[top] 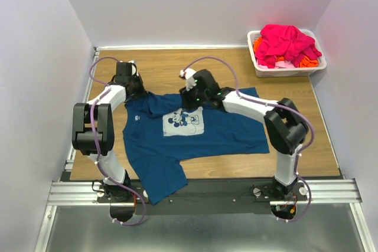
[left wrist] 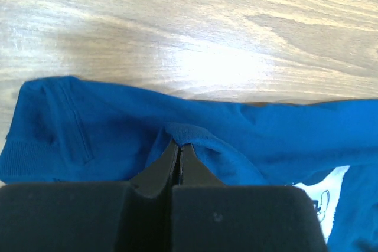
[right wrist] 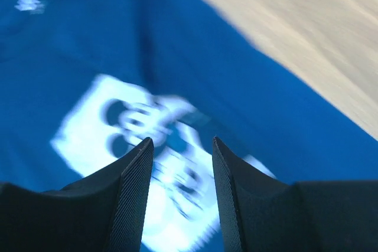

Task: Fold and stack the t-shirts
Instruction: Fold the tshirt

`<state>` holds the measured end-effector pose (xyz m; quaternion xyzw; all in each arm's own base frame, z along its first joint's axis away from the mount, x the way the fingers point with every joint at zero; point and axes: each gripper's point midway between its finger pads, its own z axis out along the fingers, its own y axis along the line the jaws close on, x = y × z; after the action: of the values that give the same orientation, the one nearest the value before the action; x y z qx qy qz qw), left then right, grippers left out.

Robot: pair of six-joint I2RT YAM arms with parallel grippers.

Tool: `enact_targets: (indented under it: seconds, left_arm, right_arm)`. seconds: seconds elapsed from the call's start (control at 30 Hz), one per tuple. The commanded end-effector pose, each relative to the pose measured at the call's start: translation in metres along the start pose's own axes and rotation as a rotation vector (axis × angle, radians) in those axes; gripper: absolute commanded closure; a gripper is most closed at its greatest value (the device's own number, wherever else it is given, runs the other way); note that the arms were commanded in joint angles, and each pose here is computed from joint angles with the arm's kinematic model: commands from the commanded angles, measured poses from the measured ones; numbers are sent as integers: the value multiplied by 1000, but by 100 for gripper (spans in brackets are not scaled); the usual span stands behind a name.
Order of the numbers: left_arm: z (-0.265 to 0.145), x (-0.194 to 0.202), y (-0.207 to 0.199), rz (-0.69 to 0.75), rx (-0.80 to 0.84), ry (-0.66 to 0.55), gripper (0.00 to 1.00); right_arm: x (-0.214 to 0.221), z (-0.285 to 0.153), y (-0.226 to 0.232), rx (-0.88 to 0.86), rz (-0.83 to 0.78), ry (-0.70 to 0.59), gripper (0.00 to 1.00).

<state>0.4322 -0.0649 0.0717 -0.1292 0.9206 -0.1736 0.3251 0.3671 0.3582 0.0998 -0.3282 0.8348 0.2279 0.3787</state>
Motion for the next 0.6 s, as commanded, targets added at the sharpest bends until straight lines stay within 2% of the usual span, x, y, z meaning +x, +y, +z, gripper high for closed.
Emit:
enact_targets:
  seconds: [0.0,0.13,0.4,0.57]
  left_arm:
    - [3,-14,-4,37,24,-31,100]
    - [6,-8,1,45,11,-20,100]
    - [12,4,0,53,25,5,100]
    - [13,3,0,56,23,4,100]
  right_arm:
    - [-16,27,55,-173,-93,-60,50]
    - [-24,44,84,-223,-214,-82,50]
    - [-21,71,111,-331,-292,-82,50]
    - [-15,89,115,-337,-312,-71,44]
